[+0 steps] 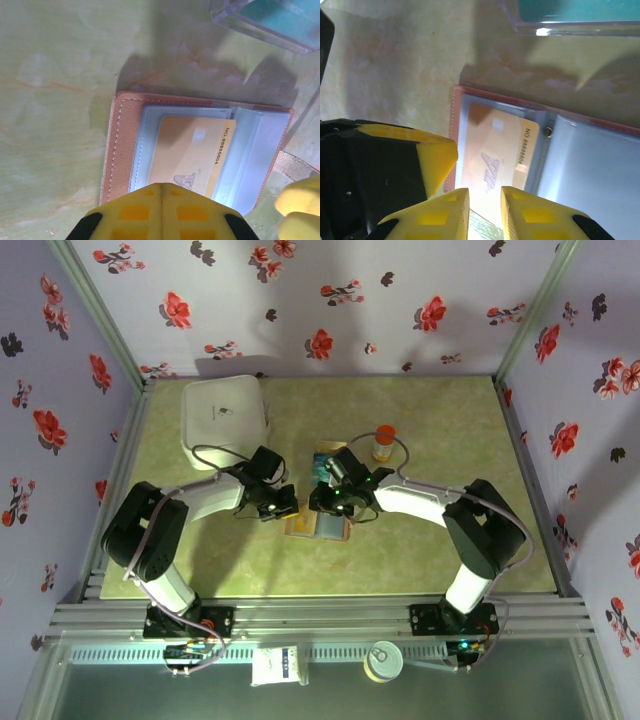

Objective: Take the credit cards out of the card holder

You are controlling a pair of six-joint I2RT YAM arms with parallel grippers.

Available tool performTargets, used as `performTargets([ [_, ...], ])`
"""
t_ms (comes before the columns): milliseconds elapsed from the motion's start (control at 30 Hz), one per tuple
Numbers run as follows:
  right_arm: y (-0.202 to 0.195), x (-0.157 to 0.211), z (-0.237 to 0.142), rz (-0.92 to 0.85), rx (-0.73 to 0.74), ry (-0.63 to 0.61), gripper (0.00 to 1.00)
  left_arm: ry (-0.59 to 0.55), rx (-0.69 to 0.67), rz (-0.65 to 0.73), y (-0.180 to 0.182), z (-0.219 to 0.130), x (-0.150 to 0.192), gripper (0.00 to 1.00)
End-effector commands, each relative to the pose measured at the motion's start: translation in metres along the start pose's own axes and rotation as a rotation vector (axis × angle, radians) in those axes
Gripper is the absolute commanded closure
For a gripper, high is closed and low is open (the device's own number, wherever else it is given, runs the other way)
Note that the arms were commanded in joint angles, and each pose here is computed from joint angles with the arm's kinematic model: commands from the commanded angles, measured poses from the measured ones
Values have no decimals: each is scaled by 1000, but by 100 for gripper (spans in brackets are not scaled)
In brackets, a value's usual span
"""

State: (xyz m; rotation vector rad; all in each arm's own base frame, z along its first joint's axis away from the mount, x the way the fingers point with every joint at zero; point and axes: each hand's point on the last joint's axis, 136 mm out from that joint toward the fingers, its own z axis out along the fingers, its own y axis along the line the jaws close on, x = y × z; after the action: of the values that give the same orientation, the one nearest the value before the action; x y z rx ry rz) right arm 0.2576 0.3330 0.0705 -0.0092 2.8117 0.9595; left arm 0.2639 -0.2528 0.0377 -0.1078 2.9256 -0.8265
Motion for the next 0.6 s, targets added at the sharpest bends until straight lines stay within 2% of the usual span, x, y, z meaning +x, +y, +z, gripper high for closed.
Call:
performTargets([
  [0, 7, 4, 11, 39, -51, 24, 75, 6, 2, 17, -2, -3, -2, 99],
  [133, 3, 6, 18, 52, -46, 33, 73, 29, 33, 19, -7, 1, 0, 99],
  [567, -12, 19, 33, 77, -7, 95, 73, 69, -5, 0, 9, 15, 7, 99],
])
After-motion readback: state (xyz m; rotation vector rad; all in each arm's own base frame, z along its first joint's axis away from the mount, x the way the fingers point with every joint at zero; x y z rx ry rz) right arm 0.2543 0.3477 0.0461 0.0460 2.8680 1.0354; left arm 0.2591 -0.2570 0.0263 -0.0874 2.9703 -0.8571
